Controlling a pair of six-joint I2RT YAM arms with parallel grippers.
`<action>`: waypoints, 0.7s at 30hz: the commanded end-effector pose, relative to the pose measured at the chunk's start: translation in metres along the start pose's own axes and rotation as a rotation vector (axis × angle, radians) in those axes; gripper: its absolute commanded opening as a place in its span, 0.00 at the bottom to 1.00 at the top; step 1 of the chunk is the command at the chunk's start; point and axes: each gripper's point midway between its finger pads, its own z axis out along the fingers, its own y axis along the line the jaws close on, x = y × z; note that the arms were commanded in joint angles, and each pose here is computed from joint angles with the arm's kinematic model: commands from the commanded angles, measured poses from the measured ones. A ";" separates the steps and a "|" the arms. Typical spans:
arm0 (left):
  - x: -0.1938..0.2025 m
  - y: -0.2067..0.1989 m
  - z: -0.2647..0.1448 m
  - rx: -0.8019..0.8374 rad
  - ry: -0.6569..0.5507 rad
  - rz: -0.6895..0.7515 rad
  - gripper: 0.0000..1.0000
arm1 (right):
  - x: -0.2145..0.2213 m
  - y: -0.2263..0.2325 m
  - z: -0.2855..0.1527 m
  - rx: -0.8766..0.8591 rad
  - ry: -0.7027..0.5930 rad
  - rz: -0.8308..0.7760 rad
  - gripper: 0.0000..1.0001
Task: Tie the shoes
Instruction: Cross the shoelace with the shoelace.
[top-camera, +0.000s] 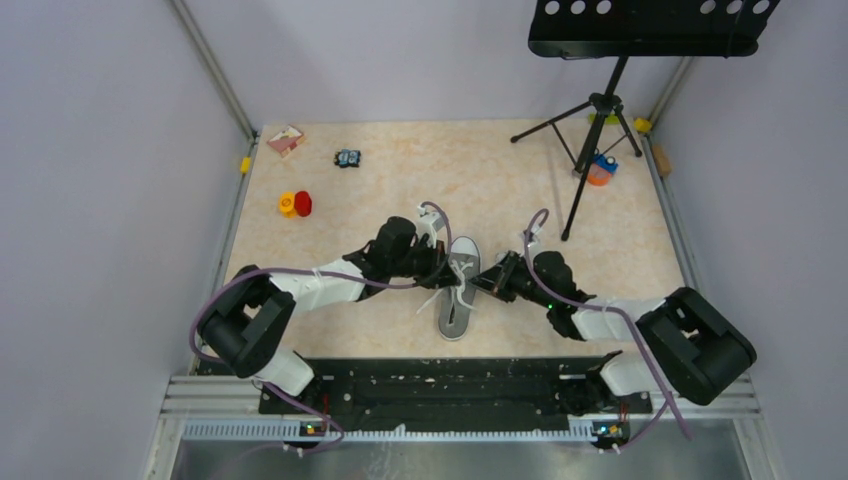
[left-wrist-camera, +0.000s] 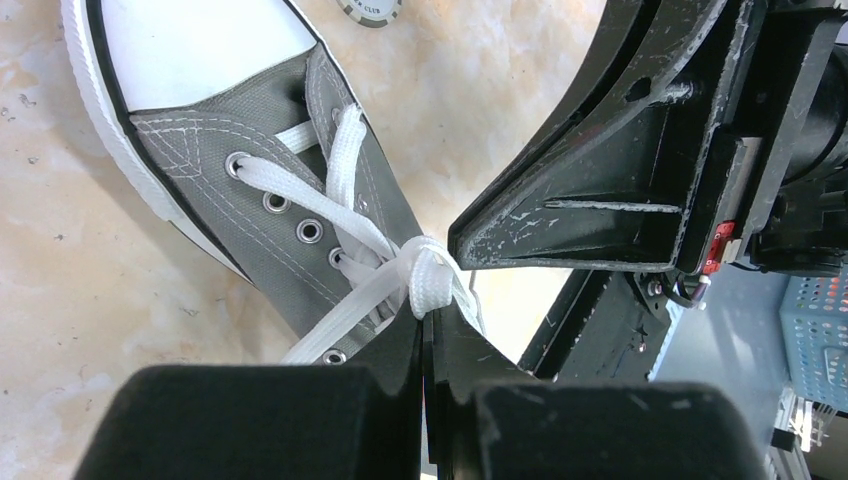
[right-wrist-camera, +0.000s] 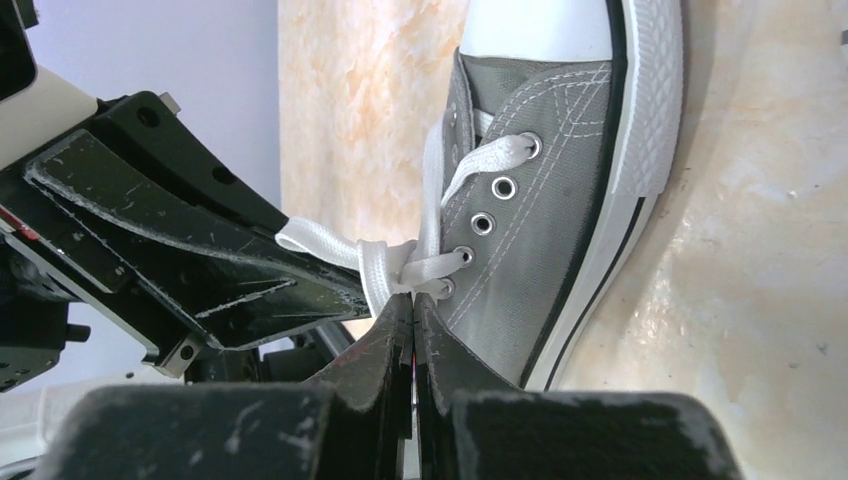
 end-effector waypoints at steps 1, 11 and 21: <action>-0.005 -0.012 -0.005 0.043 -0.023 0.040 0.00 | -0.016 0.008 0.000 -0.001 -0.052 -0.050 0.00; -0.005 -0.013 -0.005 0.044 -0.020 0.043 0.00 | -0.016 0.016 0.003 -0.025 -0.035 -0.058 0.01; -0.005 -0.013 -0.005 0.046 -0.018 0.045 0.00 | -0.014 0.023 0.008 -0.067 -0.018 -0.049 0.21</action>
